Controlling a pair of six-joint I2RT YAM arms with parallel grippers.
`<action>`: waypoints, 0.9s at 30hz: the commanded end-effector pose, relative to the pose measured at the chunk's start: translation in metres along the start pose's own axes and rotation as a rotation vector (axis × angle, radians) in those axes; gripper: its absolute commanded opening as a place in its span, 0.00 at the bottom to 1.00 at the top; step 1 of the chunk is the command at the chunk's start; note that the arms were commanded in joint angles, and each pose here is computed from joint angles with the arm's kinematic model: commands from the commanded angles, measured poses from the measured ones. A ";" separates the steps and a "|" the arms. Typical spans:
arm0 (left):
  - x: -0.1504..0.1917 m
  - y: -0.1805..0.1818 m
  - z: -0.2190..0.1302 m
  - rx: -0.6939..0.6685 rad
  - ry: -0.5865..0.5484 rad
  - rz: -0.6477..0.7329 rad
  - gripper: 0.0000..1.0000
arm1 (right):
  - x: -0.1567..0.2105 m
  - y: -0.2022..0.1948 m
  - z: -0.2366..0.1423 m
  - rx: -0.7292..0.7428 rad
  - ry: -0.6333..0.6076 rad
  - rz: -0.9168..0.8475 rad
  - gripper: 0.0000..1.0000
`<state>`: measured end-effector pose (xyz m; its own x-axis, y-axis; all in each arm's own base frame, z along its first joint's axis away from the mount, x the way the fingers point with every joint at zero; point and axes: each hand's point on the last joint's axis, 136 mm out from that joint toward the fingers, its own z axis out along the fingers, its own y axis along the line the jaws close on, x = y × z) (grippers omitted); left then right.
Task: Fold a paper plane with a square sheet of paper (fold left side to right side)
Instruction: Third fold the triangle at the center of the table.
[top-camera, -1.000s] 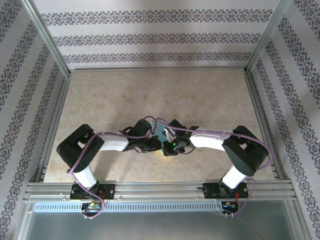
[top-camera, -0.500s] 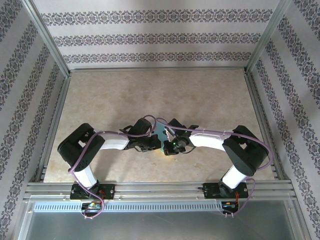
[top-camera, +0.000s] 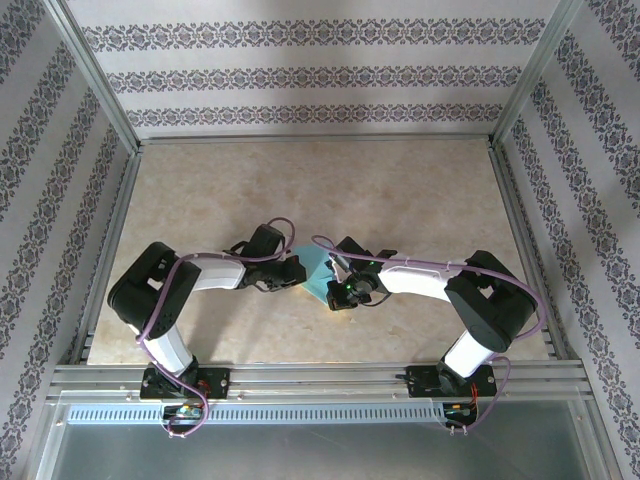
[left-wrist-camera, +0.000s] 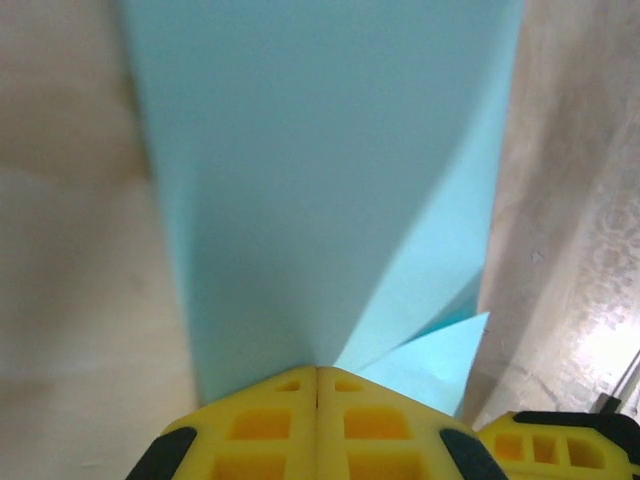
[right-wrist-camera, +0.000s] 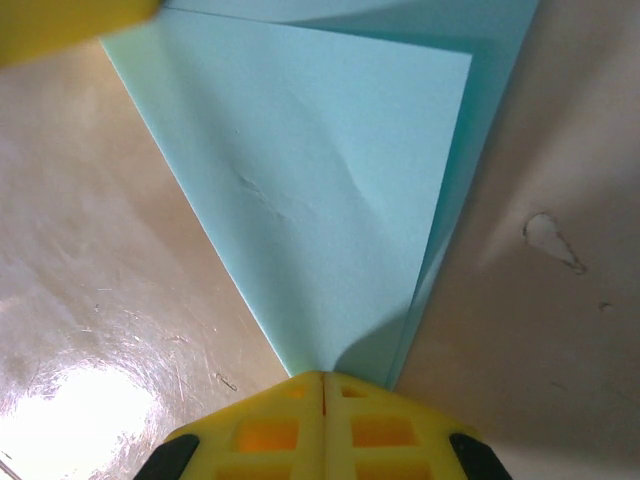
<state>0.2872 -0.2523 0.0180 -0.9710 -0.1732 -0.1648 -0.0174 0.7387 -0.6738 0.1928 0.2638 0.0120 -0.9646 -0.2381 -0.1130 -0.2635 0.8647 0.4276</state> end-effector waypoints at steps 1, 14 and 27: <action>-0.018 0.045 -0.015 -0.135 -0.086 -0.009 0.00 | 0.042 -0.047 0.008 0.195 0.139 0.046 0.00; -0.008 -0.025 -0.049 0.029 -0.081 0.134 0.00 | 0.033 -0.042 0.006 0.155 0.099 0.068 0.00; 0.020 -0.046 -0.001 0.070 0.008 0.144 0.00 | 0.032 -0.043 0.006 0.150 0.100 0.079 0.00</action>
<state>0.2558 -0.2801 0.0345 -0.9757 -0.0477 -0.2141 0.1124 0.7295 -0.6747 0.1933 0.2633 0.0124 -0.9666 -0.2311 -0.1111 -0.2564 0.8659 0.4295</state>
